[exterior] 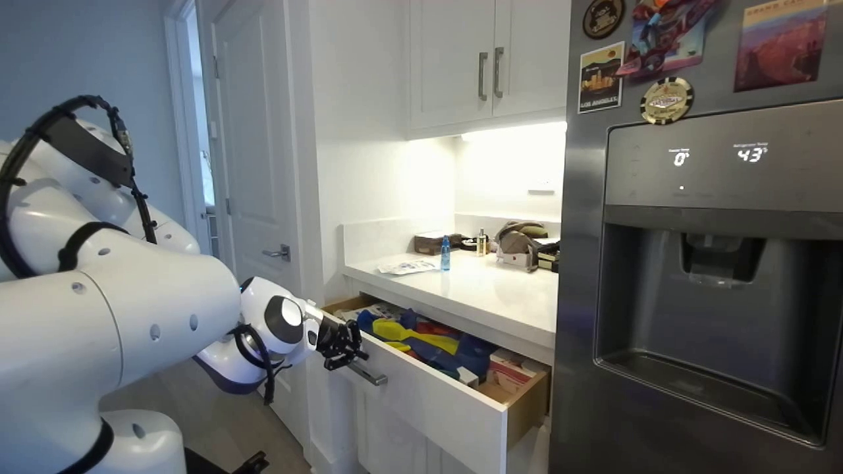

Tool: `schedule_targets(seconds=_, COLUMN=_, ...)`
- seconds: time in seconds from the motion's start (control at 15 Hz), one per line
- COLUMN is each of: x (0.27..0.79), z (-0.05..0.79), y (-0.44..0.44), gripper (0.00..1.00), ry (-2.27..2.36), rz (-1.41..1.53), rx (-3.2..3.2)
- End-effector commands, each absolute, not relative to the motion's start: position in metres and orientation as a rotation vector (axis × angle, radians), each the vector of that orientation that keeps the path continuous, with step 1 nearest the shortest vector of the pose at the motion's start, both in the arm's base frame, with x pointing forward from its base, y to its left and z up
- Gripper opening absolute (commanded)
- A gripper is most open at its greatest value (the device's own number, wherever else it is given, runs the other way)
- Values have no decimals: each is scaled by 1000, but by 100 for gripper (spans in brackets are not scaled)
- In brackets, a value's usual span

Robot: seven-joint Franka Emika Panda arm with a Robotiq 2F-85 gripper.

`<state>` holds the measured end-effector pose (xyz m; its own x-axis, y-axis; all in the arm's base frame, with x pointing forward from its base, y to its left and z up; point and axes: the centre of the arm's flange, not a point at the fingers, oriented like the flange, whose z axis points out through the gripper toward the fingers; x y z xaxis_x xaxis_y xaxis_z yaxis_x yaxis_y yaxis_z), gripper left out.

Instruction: Close the drawer

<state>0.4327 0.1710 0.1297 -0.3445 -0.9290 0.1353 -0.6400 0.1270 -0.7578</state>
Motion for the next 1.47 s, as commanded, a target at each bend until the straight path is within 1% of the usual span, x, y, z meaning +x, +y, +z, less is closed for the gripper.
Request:
schedule_targets(seconds=0.0, x=458, z=131, y=146, gripper=0, ry=2000, rz=-1088, rx=-1470)
schedule_targets(seconds=0.87, x=519, z=165, y=85, gripper=0, ry=1995, rz=-1195, rx=-1388)
schedule_targets(seconds=1.4, x=588, z=145, y=38, gripper=0, ry=2056, rz=-1175, rx=-1363)
